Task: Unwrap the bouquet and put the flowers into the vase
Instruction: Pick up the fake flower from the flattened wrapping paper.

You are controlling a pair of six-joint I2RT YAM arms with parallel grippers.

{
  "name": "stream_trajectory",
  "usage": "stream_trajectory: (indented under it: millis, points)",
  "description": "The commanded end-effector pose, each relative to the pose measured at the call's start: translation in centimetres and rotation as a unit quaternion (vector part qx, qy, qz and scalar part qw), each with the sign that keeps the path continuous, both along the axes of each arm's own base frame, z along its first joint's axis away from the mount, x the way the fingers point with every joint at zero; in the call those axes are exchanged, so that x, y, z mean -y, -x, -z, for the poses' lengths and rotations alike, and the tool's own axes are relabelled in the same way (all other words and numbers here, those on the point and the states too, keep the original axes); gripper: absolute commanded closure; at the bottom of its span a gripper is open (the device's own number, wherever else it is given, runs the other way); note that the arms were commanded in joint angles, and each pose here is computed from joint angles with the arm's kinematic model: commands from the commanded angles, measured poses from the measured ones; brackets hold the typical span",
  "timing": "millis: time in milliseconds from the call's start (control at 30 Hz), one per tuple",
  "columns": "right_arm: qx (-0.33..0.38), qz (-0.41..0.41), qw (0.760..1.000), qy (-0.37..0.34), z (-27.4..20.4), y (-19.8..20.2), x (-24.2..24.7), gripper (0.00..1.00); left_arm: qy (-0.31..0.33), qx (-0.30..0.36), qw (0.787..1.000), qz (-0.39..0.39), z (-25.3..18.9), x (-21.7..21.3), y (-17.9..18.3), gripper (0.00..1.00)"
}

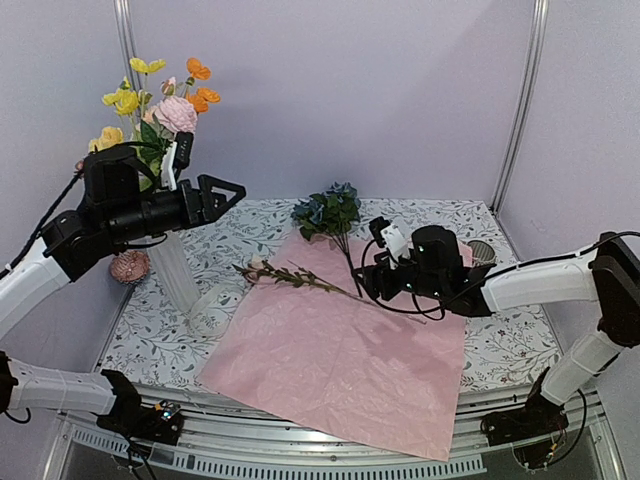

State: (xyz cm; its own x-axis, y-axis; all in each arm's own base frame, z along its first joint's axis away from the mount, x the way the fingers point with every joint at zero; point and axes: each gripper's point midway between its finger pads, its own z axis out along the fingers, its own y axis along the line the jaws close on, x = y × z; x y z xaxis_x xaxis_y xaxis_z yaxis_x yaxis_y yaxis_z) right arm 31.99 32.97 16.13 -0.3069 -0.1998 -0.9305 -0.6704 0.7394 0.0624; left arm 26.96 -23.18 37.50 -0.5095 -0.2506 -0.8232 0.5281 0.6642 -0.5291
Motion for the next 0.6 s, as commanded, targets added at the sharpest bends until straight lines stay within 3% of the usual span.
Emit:
stream_trajectory:
  millis: [0, 267, 567]
  points:
    - [-0.089, 0.001, 0.996, 0.02, 2.2, -1.5, 0.0, 0.31, 0.028, 0.01, 0.999, 0.04, 0.2, 2.6, 1.5, 0.26]
    - [-0.164, -0.025, 0.978, 0.122, 6.2, -2.1, -1.2, 0.43, 0.014, -0.016, 0.999, 0.042, 4.7, 3.4, 2.2, 0.23]
    - [-0.235, -0.029, 0.956, 0.17, 10.6, -2.8, -2.5, 0.53, -0.004, -0.055, 0.997, 0.049, 8.3, 4.1, 2.2, 0.2]
